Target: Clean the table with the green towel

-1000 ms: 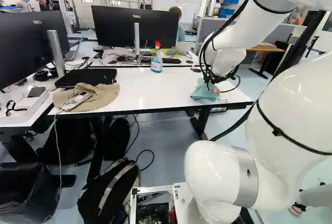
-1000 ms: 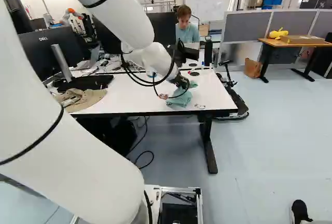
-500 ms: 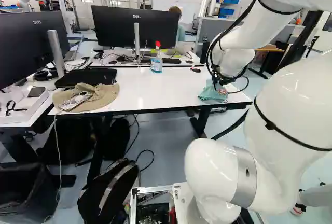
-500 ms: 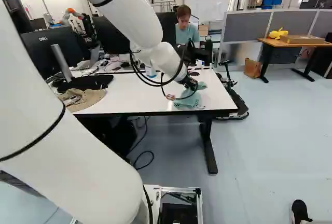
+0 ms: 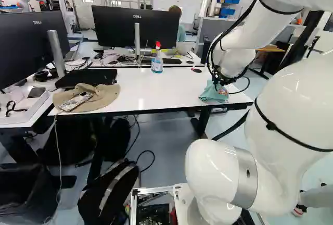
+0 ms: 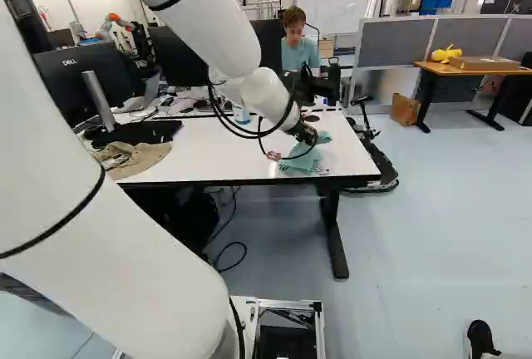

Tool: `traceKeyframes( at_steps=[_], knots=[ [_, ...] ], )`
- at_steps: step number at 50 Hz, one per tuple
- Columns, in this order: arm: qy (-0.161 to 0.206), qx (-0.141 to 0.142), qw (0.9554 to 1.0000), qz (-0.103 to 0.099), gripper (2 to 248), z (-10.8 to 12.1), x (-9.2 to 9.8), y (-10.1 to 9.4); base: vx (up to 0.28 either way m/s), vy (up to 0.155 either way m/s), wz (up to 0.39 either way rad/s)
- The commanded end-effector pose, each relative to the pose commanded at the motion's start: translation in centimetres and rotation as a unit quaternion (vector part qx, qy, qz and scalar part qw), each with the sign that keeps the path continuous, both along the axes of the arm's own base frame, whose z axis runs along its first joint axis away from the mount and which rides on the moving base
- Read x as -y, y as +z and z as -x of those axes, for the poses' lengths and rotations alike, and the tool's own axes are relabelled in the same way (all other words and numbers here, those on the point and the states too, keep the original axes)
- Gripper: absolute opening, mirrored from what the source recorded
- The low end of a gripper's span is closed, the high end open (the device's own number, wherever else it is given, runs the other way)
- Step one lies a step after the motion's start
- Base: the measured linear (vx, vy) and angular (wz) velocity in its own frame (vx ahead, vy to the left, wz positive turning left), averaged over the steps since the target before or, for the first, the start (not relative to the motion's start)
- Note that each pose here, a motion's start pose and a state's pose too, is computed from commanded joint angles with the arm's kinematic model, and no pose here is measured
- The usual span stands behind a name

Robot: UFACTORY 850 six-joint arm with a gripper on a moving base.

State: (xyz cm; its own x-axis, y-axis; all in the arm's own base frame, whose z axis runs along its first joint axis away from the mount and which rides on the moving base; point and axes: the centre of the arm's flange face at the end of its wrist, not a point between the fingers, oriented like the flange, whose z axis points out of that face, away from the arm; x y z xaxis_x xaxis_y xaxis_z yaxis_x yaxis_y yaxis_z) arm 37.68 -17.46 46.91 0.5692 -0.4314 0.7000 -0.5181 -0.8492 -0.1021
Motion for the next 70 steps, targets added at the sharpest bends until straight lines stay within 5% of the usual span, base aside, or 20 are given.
traceKeyframes(
  at_steps=[37, 70],
  knots=[
    [0.0, -0.038, 0.9991, -0.018, 42, -1.2, 0.6, -3.5, 0.0, 0.0, 0.0],
    [0.002, -0.054, 0.9981, -0.027, 42, -1.0, 0.4, -3.7, 0.0, 0.0, 0.0]
  ],
)
